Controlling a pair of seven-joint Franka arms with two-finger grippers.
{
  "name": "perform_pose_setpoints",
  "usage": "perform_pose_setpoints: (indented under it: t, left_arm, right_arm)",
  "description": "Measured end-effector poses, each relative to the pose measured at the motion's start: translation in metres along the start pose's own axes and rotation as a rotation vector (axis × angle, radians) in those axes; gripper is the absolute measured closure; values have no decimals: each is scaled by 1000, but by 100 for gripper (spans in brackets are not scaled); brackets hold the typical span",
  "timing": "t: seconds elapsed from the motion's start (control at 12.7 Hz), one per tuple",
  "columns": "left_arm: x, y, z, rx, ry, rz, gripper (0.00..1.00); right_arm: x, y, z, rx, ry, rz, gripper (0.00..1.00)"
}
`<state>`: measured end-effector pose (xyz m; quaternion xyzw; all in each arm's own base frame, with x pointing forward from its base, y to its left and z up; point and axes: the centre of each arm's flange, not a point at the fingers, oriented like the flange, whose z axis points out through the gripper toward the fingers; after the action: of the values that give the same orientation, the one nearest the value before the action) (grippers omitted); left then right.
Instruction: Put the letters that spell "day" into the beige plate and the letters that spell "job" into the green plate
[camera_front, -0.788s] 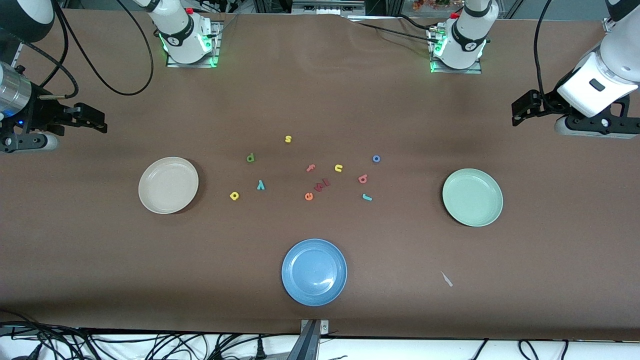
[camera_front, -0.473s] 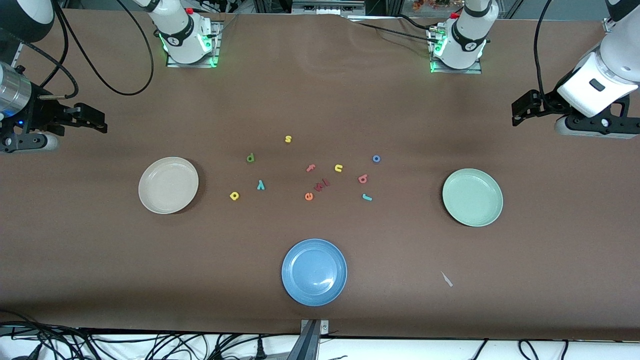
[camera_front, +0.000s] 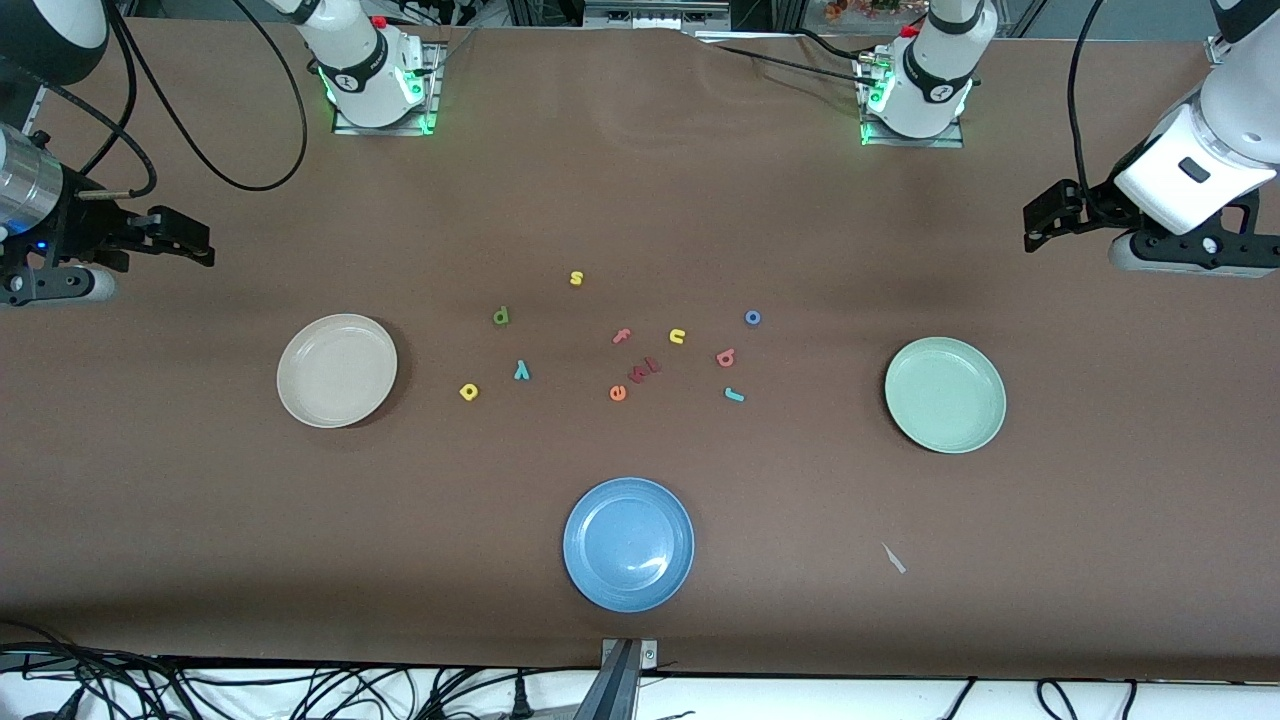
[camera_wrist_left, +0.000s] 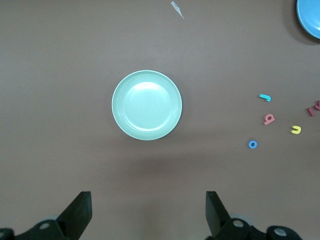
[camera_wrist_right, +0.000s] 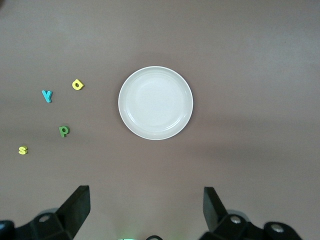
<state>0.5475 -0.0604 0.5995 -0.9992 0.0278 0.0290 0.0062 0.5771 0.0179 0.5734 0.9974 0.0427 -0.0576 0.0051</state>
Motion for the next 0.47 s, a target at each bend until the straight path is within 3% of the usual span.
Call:
perform_pose_setpoints:
  t: [0.47]
  left_arm:
    - [0, 0, 0, 0, 0, 0, 0]
  right_arm:
    - [0, 6, 0, 0, 0, 29, 0]
